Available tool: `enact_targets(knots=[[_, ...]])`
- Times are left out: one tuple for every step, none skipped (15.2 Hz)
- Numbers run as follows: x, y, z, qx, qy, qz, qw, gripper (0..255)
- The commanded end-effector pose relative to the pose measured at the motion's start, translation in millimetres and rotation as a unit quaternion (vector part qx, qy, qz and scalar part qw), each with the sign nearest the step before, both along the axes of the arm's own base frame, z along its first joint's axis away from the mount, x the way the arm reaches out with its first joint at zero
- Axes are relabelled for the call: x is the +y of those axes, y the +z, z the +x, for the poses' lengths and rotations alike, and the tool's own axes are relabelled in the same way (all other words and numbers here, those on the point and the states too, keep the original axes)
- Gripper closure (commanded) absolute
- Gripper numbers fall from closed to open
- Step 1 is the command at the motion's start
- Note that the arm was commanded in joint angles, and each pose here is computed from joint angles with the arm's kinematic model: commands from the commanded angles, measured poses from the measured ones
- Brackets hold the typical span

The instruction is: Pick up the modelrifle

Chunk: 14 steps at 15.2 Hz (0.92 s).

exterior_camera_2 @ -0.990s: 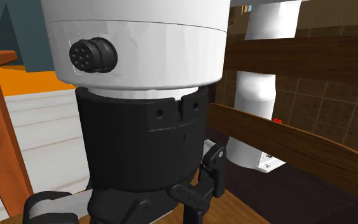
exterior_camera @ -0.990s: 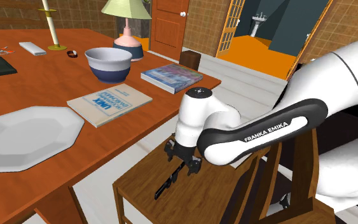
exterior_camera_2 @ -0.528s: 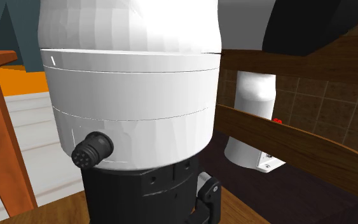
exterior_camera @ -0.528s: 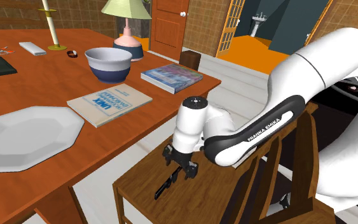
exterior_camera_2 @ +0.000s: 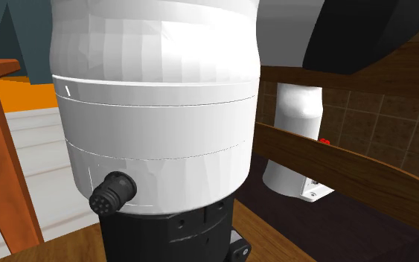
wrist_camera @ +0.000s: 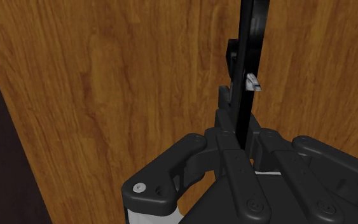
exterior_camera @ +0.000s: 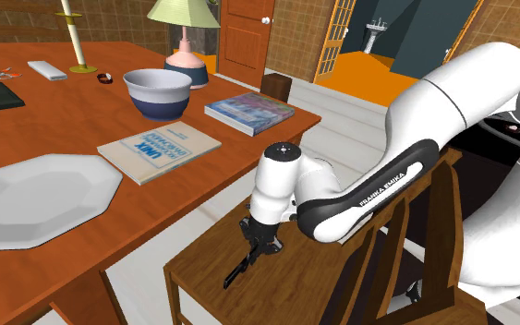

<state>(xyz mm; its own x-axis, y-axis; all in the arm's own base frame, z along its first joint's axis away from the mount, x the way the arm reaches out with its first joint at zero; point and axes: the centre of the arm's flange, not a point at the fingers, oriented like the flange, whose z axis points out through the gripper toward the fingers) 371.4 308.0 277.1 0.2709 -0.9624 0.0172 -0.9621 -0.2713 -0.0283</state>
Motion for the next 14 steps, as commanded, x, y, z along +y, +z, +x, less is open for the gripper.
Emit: enact_targets(knots=[[-0.1,-0.4,-0.3,0.000,0.000,0.000,1.0000,255],[0.0,-0.3,-0.3,0.000,0.000,0.000,1.0000,255],[-0.6,0.2,0.0,0.000,0.000,0.000,1.0000,255],[-0.6,5.5,0.0,0.000,0.000,0.000,1.0000,255],[-0.6,10.8,0.0,0.000,0.000,0.000,1.0000,255],[-0.6,16.0,0.0,0.000,0.000,0.000,1.0000,255],[-0.6,21.3,0.0,0.000,0.000,0.000,1.0000,255],[-0.6,26.6,0.0,0.000,0.000,0.000,1.0000,255],[-0.6,31.9,0.0,0.000,0.000,0.000,1.0000,255],[-0.6,37.2,0.0,0.000,0.000,0.000,1.0000,255],[-0.6,42.5,0.0,0.000,0.000,0.000,1.0000,255],[-0.6,47.7,0.0,0.000,0.000,0.000,1.0000,255],[-0.6,53.1,0.0,0.000,0.000,0.000,1.0000,255],[-0.6,58.3,0.0,0.000,0.000,0.000,1.0000,255]])
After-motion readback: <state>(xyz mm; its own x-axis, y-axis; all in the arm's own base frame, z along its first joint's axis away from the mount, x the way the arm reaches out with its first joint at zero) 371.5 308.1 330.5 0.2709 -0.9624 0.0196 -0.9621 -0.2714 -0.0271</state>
